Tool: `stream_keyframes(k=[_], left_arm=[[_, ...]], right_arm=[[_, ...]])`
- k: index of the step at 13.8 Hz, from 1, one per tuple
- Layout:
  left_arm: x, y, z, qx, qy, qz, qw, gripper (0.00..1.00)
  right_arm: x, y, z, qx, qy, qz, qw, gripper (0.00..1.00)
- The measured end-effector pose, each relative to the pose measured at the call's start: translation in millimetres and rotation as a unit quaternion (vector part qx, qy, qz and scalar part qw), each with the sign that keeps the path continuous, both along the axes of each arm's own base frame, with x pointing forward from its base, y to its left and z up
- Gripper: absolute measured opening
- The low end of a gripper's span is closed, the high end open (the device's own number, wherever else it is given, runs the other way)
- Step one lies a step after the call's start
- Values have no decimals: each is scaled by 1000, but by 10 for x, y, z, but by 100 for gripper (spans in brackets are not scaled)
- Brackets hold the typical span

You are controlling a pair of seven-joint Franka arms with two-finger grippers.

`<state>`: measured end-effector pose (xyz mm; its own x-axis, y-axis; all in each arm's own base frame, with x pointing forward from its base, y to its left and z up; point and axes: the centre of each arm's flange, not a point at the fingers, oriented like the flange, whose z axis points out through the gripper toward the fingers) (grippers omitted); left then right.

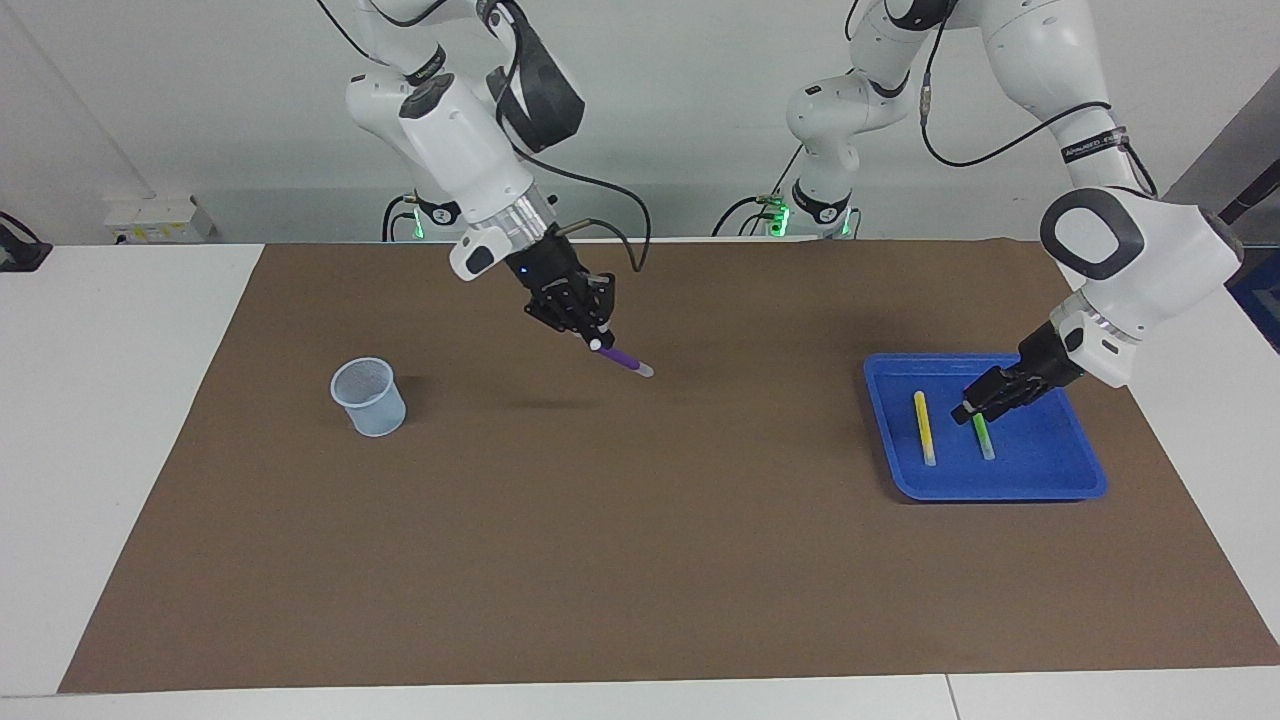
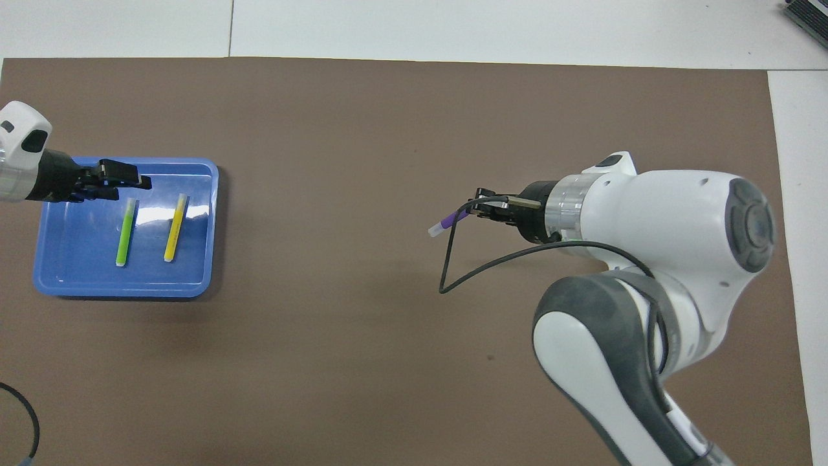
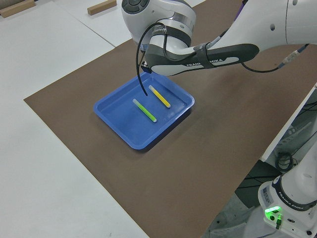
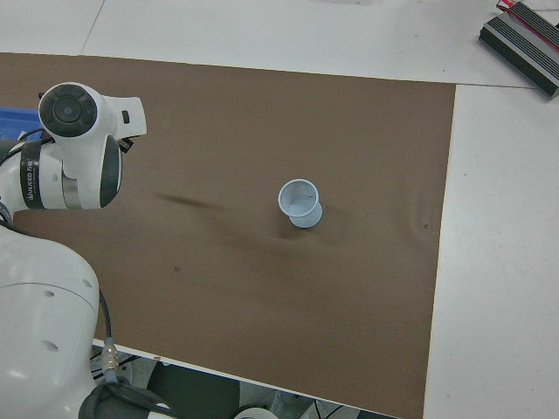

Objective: Right arm passes pens to left for tray arrangement
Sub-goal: 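Carry the purple pen toward the left gripper while the left gripper approaches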

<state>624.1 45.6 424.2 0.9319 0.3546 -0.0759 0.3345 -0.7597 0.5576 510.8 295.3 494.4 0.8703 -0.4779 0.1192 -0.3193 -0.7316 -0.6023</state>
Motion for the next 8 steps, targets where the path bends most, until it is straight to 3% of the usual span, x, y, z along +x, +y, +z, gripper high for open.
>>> stream_keyframes(k=[2, 4, 8], left_arm=[[24, -174, 28, -60, 26, 54, 996, 81], [47, -375, 60, -112, 64, 110, 985, 78], [31, -634, 100, -212, 129, 194, 949, 80]], right_arm=[[-120, 126, -78, 17, -13, -28, 999, 17], [-243, 223, -170, 26, -43, -38, 998, 17], [-443, 360, -445, 63, -98, -82, 990, 17]])
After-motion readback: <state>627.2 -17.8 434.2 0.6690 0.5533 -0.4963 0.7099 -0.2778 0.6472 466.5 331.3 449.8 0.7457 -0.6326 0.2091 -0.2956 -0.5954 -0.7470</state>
